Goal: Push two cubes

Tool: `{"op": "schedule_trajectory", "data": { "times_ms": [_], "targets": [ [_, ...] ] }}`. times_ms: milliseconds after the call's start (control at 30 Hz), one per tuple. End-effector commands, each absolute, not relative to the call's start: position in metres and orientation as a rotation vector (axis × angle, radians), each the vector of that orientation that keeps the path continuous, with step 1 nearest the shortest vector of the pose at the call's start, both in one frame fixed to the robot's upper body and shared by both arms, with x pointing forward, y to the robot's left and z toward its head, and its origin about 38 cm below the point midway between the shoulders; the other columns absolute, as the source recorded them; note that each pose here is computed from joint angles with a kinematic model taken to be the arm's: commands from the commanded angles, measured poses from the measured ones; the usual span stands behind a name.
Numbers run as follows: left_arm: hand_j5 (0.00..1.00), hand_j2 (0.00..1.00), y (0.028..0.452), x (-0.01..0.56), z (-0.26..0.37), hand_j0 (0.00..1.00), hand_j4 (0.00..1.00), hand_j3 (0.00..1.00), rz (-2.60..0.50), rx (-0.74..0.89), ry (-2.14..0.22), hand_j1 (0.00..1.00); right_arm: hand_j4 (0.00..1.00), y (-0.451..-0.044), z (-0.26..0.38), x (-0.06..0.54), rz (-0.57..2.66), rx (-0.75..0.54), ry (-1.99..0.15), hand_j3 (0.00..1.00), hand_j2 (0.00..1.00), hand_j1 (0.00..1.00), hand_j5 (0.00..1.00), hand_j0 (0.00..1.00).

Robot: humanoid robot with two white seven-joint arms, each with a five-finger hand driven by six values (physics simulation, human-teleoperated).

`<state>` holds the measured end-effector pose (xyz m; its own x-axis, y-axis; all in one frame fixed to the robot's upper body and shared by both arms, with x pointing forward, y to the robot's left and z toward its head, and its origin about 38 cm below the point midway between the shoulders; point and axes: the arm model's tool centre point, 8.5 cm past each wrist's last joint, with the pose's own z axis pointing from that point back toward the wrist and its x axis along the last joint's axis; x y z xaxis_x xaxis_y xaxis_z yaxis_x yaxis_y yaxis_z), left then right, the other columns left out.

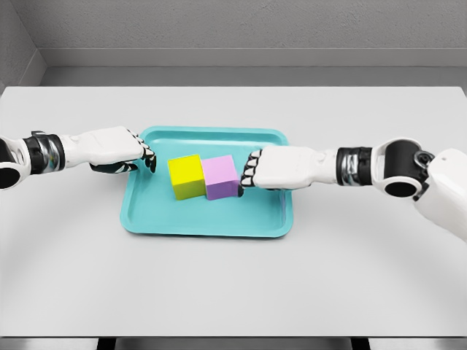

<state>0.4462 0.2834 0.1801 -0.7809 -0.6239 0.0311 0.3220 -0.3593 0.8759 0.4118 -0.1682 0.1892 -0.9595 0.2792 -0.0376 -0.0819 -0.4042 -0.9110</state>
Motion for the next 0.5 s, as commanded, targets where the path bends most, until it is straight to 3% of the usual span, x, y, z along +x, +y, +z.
{"op": "schedule_trajectory", "data": {
  "times_ms": [0, 233, 467],
  "targets": [
    [0.55, 0.55, 0.284, 0.446, 0.181, 0.55, 0.55, 0.55, -2.151, 0.415, -1.295, 0.55, 0.68, -0.178, 0.197, 0.406, 2.461, -0.285, -1.568, 0.68, 0.68, 0.68, 0.68, 0.68],
    [0.56, 0.56, 0.326, 0.447, 0.206, 0.56, 0.56, 0.56, -2.124, 0.485, -1.243, 0.56, 0.67, -0.157, 0.202, 0.369, 2.530, -0.195, -1.659, 0.67, 0.67, 0.67, 0.67, 0.67],
    [0.56, 0.56, 0.367, 0.452, 0.219, 0.56, 0.56, 0.56, -2.049, 0.546, -1.191, 0.56, 0.67, -0.137, 0.186, 0.373, 2.513, -0.135, -1.666, 0.67, 0.67, 0.67, 0.67, 0.67]
  ]
}}
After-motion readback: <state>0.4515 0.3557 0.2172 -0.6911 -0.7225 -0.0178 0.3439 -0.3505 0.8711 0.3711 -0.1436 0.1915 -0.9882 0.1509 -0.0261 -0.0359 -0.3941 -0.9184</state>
